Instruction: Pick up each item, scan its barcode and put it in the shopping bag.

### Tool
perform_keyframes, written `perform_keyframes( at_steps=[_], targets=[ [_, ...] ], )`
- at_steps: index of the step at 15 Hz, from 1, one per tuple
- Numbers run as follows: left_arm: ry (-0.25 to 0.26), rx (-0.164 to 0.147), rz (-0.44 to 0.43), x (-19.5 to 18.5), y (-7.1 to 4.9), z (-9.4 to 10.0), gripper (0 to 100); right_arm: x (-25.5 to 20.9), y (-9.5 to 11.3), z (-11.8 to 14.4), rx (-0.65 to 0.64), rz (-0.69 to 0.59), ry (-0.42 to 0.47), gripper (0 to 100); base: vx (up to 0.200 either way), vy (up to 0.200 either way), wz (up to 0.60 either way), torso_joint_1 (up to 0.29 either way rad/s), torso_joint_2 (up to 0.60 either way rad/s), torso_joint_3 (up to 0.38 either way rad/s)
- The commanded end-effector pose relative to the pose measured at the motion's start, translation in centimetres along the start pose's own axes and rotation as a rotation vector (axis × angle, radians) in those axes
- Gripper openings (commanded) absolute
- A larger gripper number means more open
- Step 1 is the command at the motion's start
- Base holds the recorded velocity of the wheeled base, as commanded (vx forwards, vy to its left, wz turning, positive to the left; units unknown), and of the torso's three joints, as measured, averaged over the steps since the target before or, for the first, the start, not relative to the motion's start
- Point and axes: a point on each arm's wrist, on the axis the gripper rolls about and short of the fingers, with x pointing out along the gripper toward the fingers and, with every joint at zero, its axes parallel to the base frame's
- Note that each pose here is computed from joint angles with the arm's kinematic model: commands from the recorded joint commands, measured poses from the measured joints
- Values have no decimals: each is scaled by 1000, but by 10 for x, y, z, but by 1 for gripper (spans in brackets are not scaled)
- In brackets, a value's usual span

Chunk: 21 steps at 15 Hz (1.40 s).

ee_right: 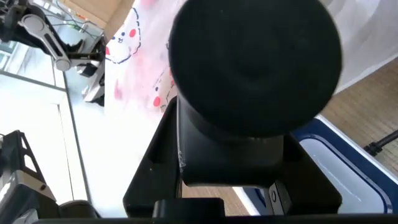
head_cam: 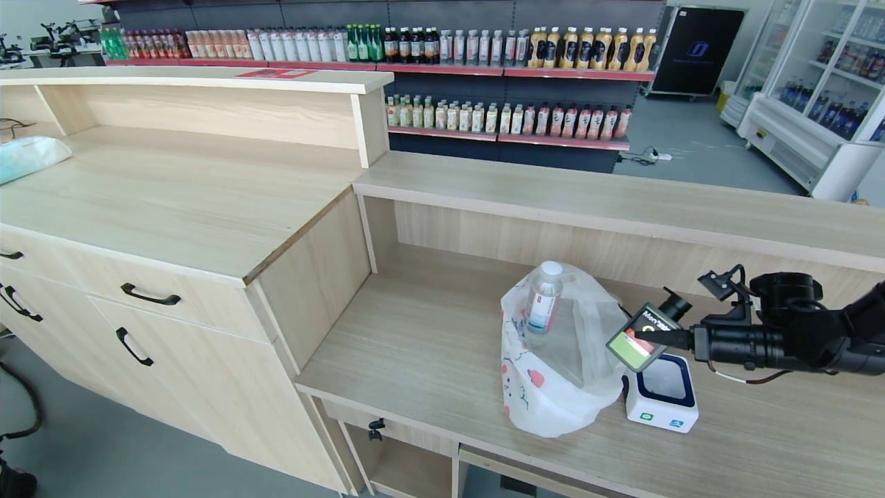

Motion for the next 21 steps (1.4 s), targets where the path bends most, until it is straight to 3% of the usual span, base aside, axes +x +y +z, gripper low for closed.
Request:
perform_keyframes(
  at_steps=[1, 18, 20, 21],
  targets=[
    [-1, 0, 0, 0, 0, 0, 100, 5, -4, -2, 2, 5, 6, 0, 0, 0, 0, 0, 0, 0],
    [-1, 0, 0, 0, 0, 0, 100, 15, -1, -4, -21, 18, 21, 0, 0, 0, 0, 0, 0, 0],
    [-1, 0, 0, 0, 0, 0, 100, 3, 15, 9, -46, -18, 11, 0, 0, 0, 0, 0, 0, 0],
    [-1, 0, 0, 0, 0, 0, 100, -15, 41, 20, -72, -103, 11, 0, 0, 0, 0, 0, 0, 0]
  ],
)
